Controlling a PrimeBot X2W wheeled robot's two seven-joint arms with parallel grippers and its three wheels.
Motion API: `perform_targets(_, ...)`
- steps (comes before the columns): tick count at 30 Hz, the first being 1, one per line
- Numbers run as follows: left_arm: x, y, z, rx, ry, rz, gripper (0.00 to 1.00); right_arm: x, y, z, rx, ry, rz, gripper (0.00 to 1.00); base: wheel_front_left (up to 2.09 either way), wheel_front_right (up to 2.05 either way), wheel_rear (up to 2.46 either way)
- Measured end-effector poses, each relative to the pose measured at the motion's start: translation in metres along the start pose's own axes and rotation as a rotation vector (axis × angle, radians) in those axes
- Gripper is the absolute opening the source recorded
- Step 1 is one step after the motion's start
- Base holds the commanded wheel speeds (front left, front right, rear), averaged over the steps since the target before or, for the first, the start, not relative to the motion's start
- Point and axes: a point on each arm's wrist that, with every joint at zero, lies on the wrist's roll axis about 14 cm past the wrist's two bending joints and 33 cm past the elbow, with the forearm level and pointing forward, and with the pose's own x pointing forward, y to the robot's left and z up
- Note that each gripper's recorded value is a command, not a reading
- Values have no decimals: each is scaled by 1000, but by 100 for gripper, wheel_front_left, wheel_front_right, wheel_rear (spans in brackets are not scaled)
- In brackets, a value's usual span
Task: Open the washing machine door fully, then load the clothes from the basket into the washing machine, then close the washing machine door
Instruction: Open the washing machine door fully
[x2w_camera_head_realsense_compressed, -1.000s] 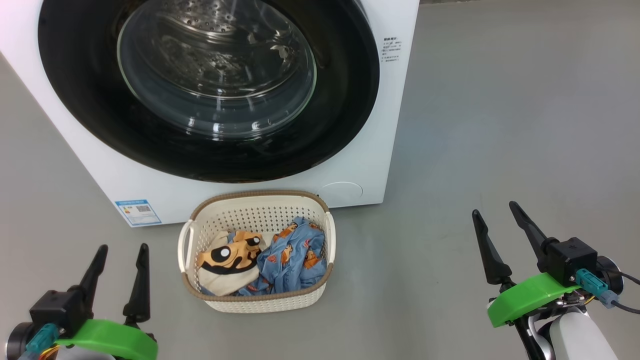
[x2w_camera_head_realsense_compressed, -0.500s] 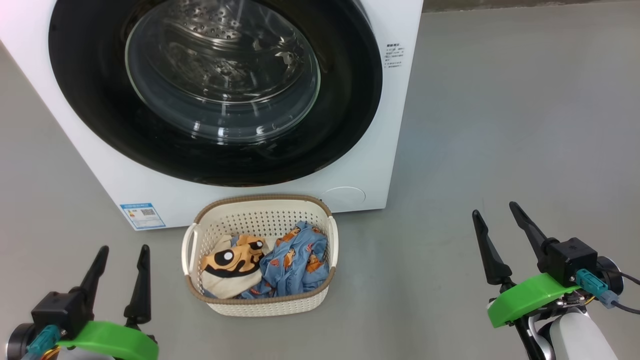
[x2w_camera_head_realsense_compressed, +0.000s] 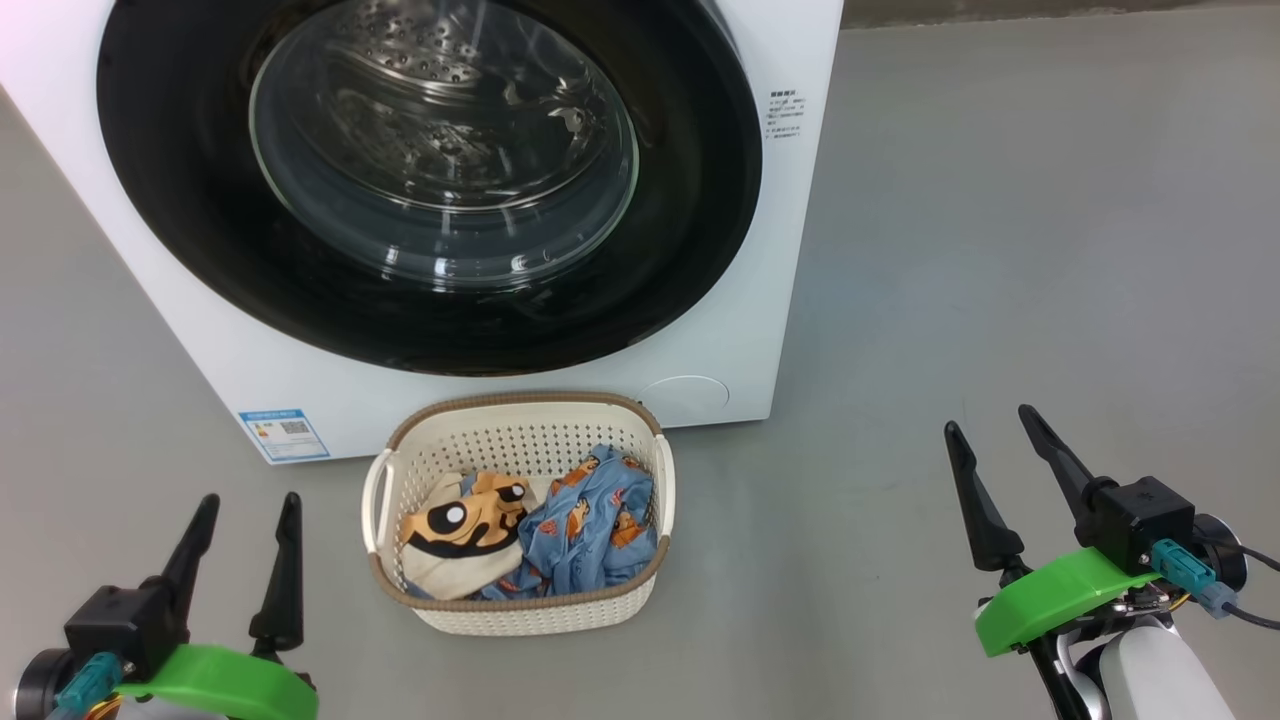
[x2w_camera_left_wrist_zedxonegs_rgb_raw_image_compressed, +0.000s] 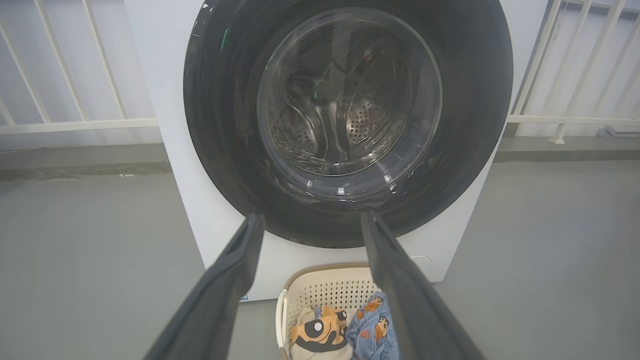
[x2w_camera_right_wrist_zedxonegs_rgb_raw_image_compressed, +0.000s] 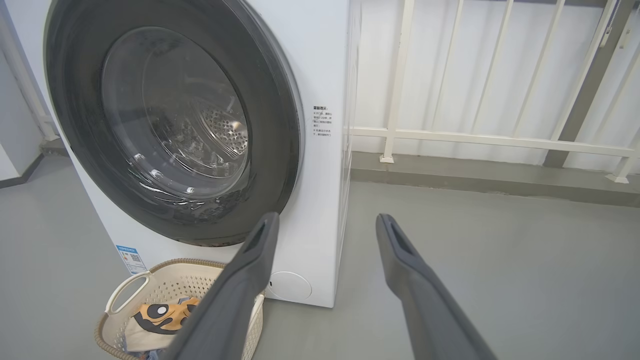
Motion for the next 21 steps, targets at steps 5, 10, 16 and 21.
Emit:
perform_targets(5, 1, 0, -2, 0, 6, 0, 100, 0, 0, -2, 1, 6, -1, 100, 0, 0, 0)
perform_targets(10, 1, 0, -3, 0, 8, 1, 100, 1, 0, -3, 1, 8, -1, 100, 0, 0, 0)
perform_targets(16, 1, 1, -4, 0, 10, 2, 100, 1, 0, -3, 1, 7, 0, 100, 0, 0, 0)
perform_targets(21, 1, 1, -5, 0, 15, 3, 100, 2, 0, -6, 3, 12, -1, 100, 0, 0, 0)
